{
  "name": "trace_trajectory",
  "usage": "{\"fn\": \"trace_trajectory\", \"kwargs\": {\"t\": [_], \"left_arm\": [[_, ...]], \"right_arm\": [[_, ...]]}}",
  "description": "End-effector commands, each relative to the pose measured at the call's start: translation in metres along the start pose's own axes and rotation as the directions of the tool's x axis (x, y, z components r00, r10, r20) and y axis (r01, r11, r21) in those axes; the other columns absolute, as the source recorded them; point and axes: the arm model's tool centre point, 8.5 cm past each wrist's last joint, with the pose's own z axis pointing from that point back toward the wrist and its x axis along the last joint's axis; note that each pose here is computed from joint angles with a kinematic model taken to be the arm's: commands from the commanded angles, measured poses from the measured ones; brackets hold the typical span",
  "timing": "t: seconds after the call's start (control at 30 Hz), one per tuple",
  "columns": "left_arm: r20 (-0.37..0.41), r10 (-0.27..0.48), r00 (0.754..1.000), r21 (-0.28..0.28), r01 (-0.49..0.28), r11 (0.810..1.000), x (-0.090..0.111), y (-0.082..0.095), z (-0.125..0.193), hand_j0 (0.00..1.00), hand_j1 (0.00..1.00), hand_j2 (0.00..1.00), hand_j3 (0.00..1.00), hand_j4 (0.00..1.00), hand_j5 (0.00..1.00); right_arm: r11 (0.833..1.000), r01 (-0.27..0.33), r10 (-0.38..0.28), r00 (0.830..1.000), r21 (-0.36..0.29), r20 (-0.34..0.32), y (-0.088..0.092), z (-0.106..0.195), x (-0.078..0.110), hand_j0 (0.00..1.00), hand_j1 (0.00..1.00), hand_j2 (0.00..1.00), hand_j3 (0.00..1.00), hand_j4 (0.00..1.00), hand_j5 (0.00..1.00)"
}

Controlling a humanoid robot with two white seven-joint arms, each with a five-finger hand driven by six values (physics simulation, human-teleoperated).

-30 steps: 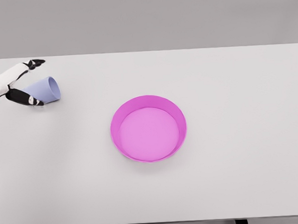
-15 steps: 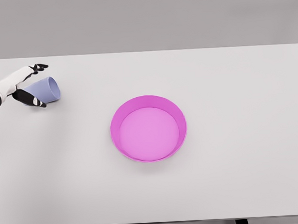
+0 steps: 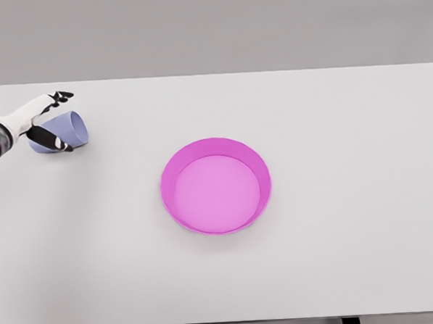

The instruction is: Flip the cup with left arm and place it on the plate

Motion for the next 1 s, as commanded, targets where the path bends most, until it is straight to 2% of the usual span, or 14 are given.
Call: {"fn": "trace_trajectory", "kwargs": {"t": [0.0,0.7,0.97], "left_arm": [[-0.006,0.001,1.0,-0.003,-0.002,1.0,-0.001,-0.002,-0.003,1.0,1.0,1.0,1.0,1.0,1.0],[-0.059,-0.006,0.998,0.01,0.007,1.0,-0.013,-0.006,-0.016,1.0,1.0,1.0,1.0,1.0,1.0],[-0.05,-0.017,0.999,-0.001,0.017,1.0,-0.007,-0.012,-0.021,1.0,1.0,1.0,1.0,1.0,1.0]], "right_arm": [[1.0,0.0,0.0,1.0,-0.001,0.0,0.0,0.0,0.0,1.0,1.0,1.0,1.0,1.0,1.0],[1.0,0.0,0.0,1.0,-0.001,0.0,0.0,0.0,0.0,1.0,1.0,1.0,1.0,1.0,1.0],[1.0,0.0,0.0,1.0,0.001,0.0,0.0,0.0,0.0,1.0,1.0,1.0,1.0,1.0,1.0]]}}
